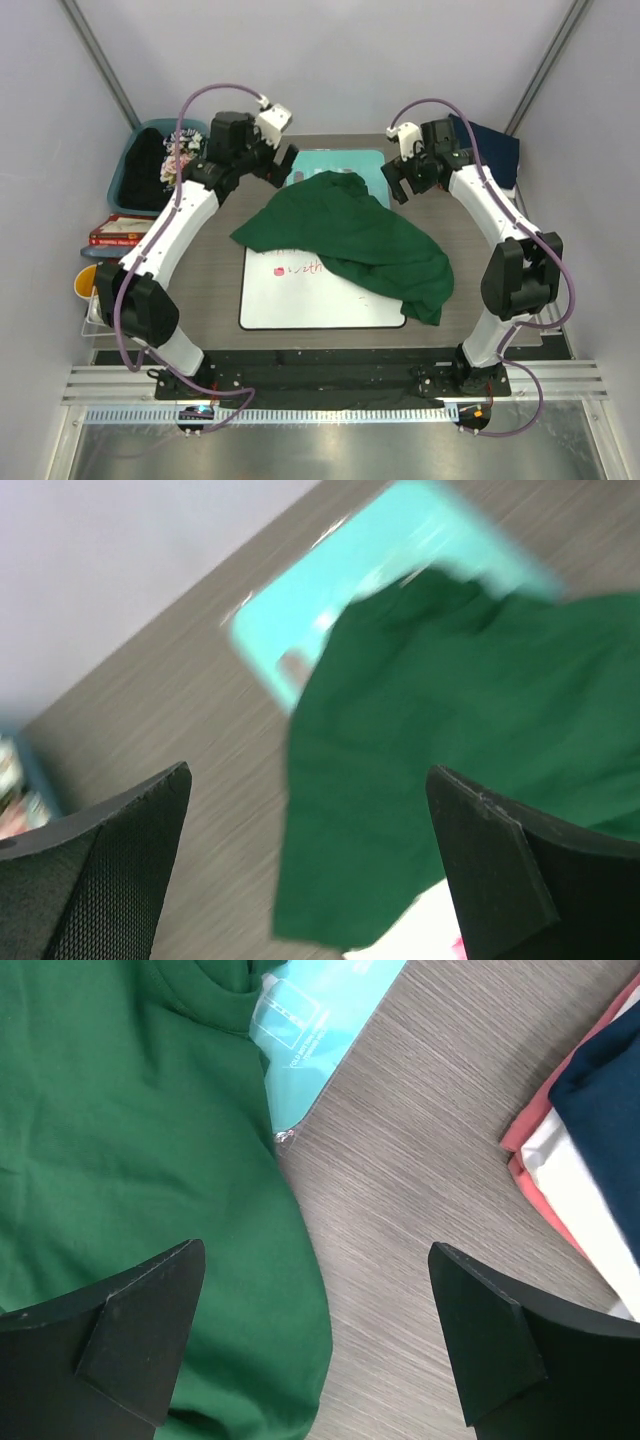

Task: Fold and stack the t-shirts
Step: Move the tshirt to the center of the board, then flatten out the tshirt

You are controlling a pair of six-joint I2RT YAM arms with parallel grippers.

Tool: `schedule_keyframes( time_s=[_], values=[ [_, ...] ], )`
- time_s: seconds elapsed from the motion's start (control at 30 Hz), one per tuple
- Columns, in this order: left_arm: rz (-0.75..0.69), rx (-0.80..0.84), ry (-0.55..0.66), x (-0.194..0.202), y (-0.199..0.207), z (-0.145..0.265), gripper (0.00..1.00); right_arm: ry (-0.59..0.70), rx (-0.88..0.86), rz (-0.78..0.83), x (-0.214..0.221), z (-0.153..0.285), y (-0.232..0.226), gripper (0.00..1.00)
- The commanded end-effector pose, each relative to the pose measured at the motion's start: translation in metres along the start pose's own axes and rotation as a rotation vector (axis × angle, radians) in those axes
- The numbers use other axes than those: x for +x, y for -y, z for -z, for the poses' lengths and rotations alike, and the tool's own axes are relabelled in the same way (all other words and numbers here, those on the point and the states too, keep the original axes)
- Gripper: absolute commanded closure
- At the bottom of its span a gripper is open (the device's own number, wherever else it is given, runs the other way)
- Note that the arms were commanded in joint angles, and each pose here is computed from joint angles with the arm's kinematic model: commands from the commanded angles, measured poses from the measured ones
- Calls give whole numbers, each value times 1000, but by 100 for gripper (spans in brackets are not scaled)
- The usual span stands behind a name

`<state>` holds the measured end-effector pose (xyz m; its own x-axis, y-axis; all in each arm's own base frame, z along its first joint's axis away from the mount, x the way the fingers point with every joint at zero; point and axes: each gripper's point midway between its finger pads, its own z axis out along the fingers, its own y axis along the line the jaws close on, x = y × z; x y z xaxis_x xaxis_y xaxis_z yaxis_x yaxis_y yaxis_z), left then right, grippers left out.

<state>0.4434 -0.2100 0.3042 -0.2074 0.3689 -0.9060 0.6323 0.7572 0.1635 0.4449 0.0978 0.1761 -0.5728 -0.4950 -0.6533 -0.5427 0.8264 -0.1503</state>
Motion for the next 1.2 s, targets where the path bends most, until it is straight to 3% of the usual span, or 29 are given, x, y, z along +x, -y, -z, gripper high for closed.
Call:
schedule_keyframes(
  time_s=[0.0,0.1,0.17,0.27,0.33,0.53,0.63,0.73,0.93,1.17],
  values=[
    [-185,-110,-244,93,-30,10,0,62,-39,59,-17,18,-11,0],
    [-228,-21,-395,160,-14,0,0,14,-285,140,-2,21,-65,0],
    [-260,23,-446,187,-7,-4,0,-45,-333,202,15,14,-93,0],
    [-270,71,-483,205,0,-10,0,-78,-286,261,26,-2,-91,0],
    [-274,83,-475,203,1,-12,0,-90,-178,252,21,-18,-72,0],
    [-275,134,-410,180,9,-10,0,93,90,190,-59,-56,-10,0],
    [-263,206,-380,165,23,-7,0,47,130,181,-59,-87,15,0],
    [-241,313,-342,151,44,-1,0,18,97,219,-49,-84,28,0],
    [-250,534,-225,122,101,0,0,-60,286,150,-20,-55,90,0],
    [-371,702,-191,134,165,-8,0,-58,390,100,-15,-22,120,0]
  ],
)
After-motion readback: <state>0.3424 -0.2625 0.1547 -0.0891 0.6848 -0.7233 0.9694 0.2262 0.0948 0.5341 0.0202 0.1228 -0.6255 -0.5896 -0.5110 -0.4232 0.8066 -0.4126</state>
